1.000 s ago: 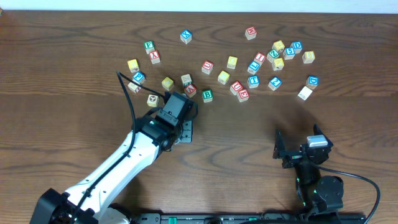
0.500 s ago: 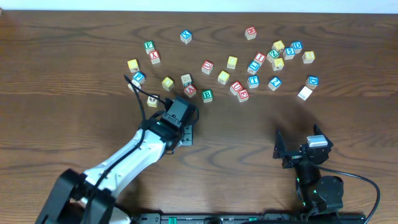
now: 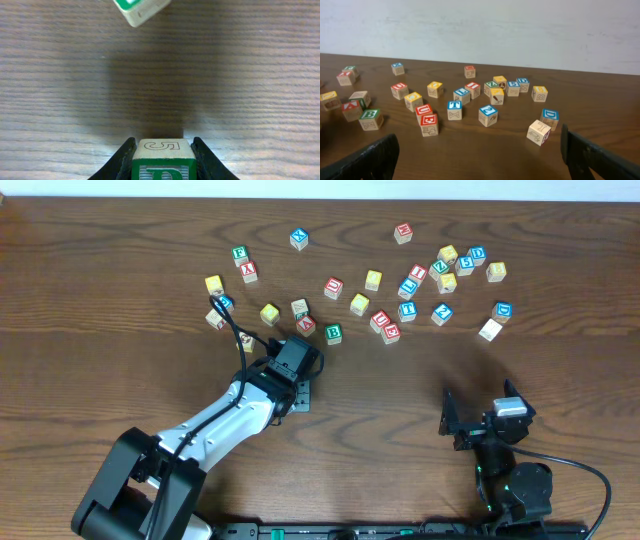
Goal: Spell out ROBOT
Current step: 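Lower the R block onto the table and open the left gripper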
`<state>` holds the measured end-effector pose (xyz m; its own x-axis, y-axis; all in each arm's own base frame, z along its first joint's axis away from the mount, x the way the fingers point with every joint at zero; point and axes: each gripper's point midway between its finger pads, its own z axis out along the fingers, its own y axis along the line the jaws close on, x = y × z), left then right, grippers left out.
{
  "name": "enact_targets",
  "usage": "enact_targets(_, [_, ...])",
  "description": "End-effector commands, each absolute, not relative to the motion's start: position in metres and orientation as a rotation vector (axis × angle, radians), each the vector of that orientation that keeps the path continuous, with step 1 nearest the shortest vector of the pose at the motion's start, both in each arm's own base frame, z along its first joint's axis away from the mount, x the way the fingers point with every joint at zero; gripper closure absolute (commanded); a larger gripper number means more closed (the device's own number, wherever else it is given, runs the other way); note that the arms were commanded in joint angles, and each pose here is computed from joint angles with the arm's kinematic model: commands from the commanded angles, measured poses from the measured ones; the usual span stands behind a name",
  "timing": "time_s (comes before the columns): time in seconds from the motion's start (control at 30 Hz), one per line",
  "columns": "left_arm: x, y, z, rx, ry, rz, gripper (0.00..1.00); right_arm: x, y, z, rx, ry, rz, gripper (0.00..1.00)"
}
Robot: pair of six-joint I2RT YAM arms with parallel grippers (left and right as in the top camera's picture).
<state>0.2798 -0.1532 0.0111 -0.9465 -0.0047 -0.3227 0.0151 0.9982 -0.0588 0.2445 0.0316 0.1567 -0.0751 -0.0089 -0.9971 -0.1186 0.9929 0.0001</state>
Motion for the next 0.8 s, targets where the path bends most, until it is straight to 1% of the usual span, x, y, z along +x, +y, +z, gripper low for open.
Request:
enact_targets(0.0, [0.283,-0.144,0.008,-0.013,2.79,-0.011,0.93,0.244,0.03,0.157,-0.104,1.643,0.08,0.01])
enact_targets(0.3, [0.292,-0.15,0.012,-0.02,2.748,-0.05,0.93,0.244,0.03,0.157,-0.104,1.643,0.08,0.01])
enact_targets(0.77, [0.289,-0.149,0.002,-0.022,2.73,-0.066,0.92,0.244,0.03,0.157,-0.104,1.643,0.08,0.01])
